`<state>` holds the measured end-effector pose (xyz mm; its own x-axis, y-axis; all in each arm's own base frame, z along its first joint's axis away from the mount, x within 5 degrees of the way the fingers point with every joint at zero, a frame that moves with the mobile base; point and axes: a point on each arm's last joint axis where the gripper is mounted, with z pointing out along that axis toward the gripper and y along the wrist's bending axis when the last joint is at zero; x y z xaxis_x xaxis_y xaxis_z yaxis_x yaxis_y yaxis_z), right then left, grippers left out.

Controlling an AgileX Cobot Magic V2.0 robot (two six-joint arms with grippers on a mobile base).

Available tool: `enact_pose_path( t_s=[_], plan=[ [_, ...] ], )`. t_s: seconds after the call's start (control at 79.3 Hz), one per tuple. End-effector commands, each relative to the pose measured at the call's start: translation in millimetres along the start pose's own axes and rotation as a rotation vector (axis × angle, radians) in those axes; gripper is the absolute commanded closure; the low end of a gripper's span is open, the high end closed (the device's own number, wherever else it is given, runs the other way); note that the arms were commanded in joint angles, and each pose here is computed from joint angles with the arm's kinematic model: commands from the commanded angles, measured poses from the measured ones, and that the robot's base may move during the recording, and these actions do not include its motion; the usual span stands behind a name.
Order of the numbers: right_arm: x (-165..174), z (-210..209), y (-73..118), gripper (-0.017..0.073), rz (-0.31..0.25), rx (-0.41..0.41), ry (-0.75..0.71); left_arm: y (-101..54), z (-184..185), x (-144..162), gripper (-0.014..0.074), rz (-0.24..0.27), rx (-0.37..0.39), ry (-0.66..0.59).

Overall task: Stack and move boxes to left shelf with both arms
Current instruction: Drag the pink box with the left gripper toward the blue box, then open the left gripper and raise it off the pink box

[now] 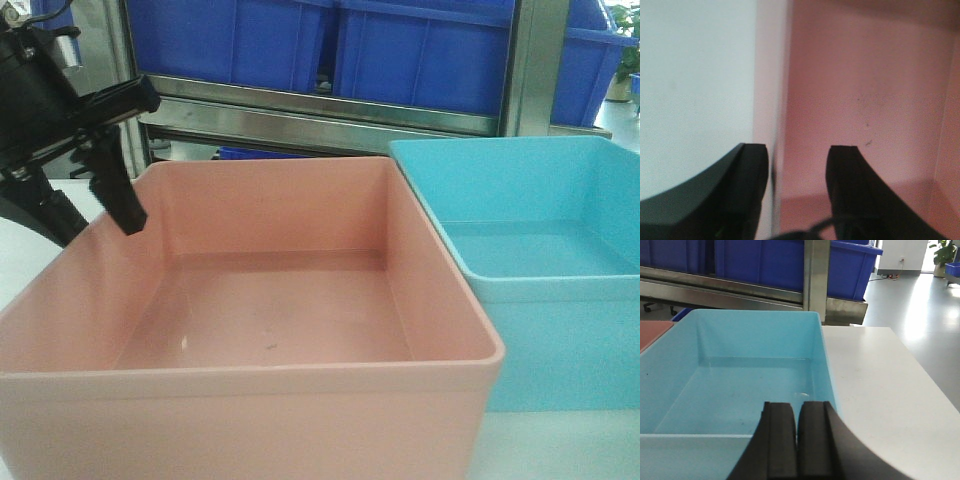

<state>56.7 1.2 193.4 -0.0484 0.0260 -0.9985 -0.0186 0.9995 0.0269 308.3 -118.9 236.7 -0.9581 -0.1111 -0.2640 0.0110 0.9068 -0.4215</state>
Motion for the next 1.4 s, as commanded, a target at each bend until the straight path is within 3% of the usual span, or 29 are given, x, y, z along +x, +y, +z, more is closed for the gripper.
enact_pose_path(
  t_s=[0.0,0.164,0.29,0.403,0.492,0.605,0.693,1.009,1.147,1.387],
  plan=[
    [-16,-3,0.0,0.0505,-0.004,0.003,-0.127,-15.7,-22,-5,0.0297,-0.005,0.065,-0.082],
    [-16,-3,0.0,0.0505,-0.004,0.003,-0.127,-20.9,-48,-4,0.0303,0.055,0.067,-0.173],
    [-16,-3,0.0,0.0505,-0.004,0.003,-0.127,-24.1,-75,5,0.0303,0.207,0.071,-0.287],
    [-16,-3,0.0,0.0505,-0.004,0.003,-0.127,-19.0,-99,22,0.0303,0.334,0.057,-0.474],
    [-16,-3,0.0,0.0505,-0.004,0.003,-0.127,-9.0,-113,41,0.0303,0.405,0.024,-0.642],
    [-16,-3,0.0,0.0505,-0.004,0.003,-0.127,3.3,-126,62,0.0303,0.45,-0.016,-0.813],
    [-16,-3,0.0,0.0505,-0.004,0.003,-0.127,12.9,-136,80,0.0303,0.454,-0.033,-0.926],
    [-16,-3,0.0,0.0505,-0.004,0.003,-0.127,48.5,-179,145,0.0303,0.384,-0.1,-1.216],
    [-16,-3,0.0,0.0505,-0.004,0.003,-0.127,53.2,-192,173,0.0303,0.391,-0.095,-1.331],
    [-16,-3,0.0,0.0505,-0.004,0.003,-0.127,52.6,-200,197,0.0303,0.419,-0.059,-1.379]
  ],
)
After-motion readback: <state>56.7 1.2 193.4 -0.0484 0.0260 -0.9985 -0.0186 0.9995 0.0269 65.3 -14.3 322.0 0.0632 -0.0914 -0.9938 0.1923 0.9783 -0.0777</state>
